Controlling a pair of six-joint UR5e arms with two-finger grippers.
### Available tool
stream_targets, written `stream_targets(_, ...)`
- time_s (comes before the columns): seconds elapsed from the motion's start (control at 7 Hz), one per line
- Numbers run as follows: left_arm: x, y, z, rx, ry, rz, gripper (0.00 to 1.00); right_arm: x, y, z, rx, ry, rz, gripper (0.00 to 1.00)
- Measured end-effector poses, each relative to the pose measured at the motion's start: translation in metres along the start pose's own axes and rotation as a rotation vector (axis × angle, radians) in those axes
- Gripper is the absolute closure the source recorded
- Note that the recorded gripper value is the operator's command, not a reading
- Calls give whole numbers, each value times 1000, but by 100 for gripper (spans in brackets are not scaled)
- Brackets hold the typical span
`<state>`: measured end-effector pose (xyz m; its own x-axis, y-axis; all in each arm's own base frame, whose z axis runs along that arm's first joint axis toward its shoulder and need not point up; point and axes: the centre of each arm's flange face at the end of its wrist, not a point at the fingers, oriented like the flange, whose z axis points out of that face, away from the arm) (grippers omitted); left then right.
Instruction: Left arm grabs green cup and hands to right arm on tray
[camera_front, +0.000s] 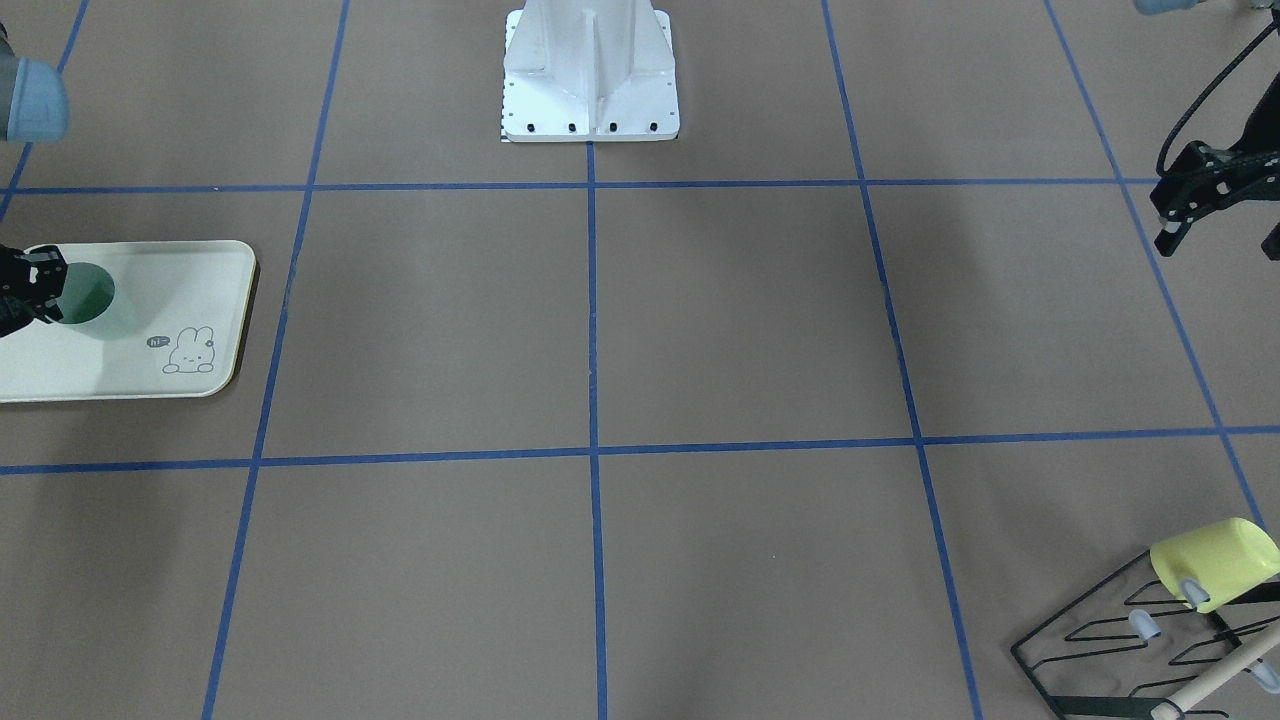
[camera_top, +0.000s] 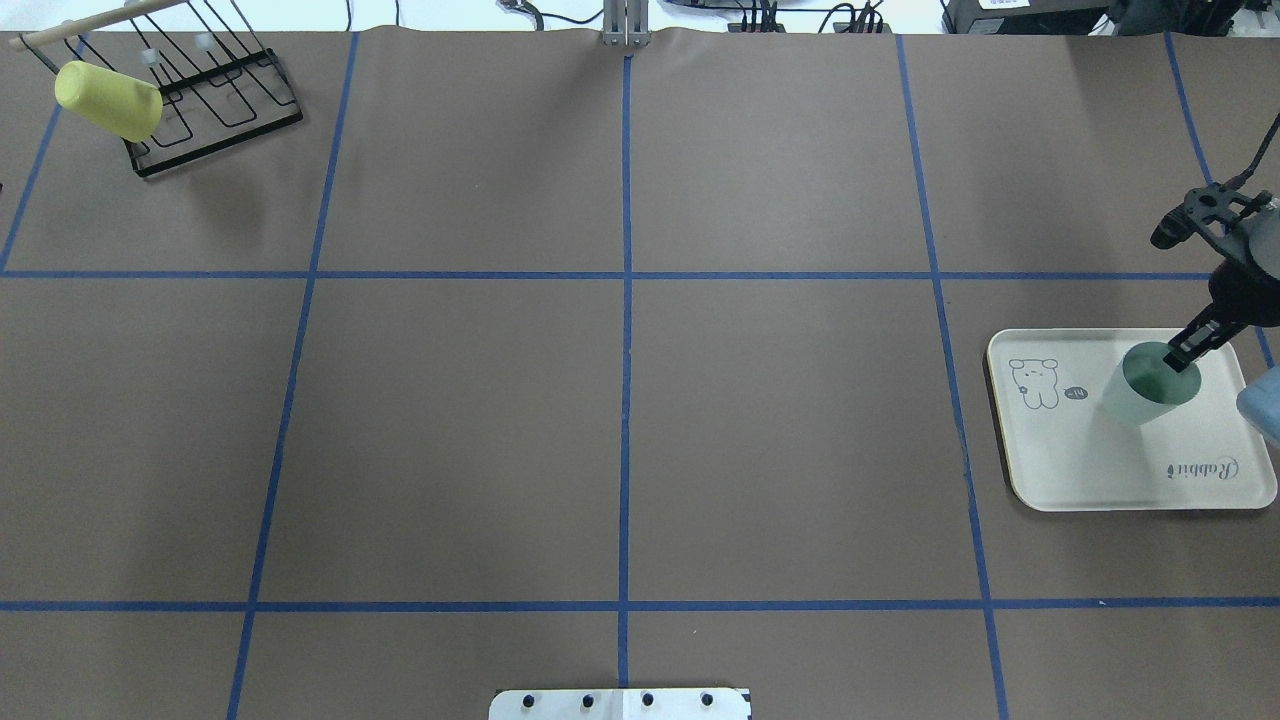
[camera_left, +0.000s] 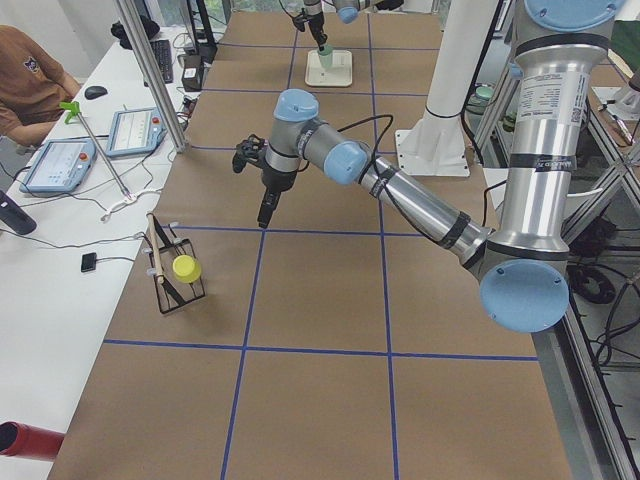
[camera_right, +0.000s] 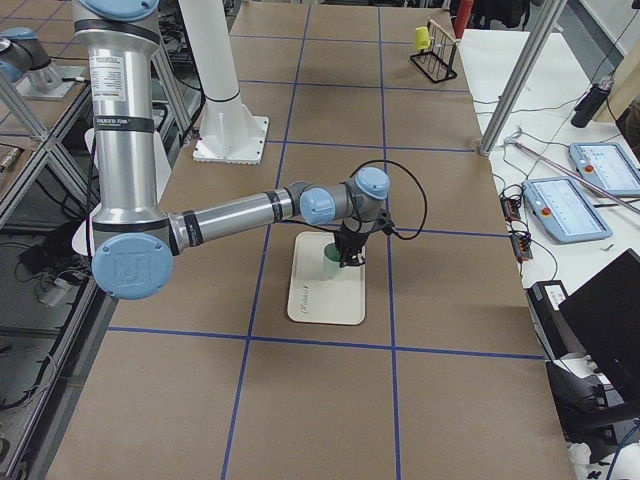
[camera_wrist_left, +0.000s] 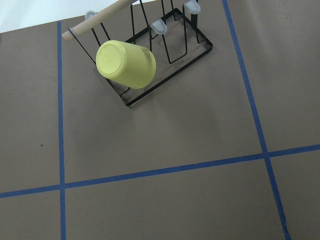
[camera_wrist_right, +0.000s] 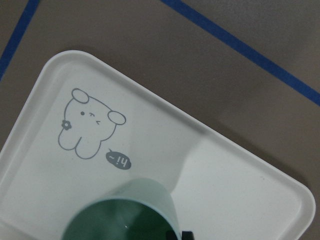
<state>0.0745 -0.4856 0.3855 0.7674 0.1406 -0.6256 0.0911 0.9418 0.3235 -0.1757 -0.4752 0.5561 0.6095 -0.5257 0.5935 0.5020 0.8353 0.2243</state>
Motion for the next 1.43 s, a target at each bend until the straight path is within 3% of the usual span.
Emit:
stream_targets(0.14,0,0,0,0,0,-1,0,-1,-1,4,-7,-2,-4,1)
stream_targets(0.57,1,0,-1,1,1,1,0,-10,1,-15,25,1,-19,0)
stream_targets(1.0,-30,-3,-10,-22,51,-36,0,30,36,-67,119,33,80,0)
stream_targets(1.43,-128,27,-6,-63,27,158,0,66,53,-106,200,58,169,0)
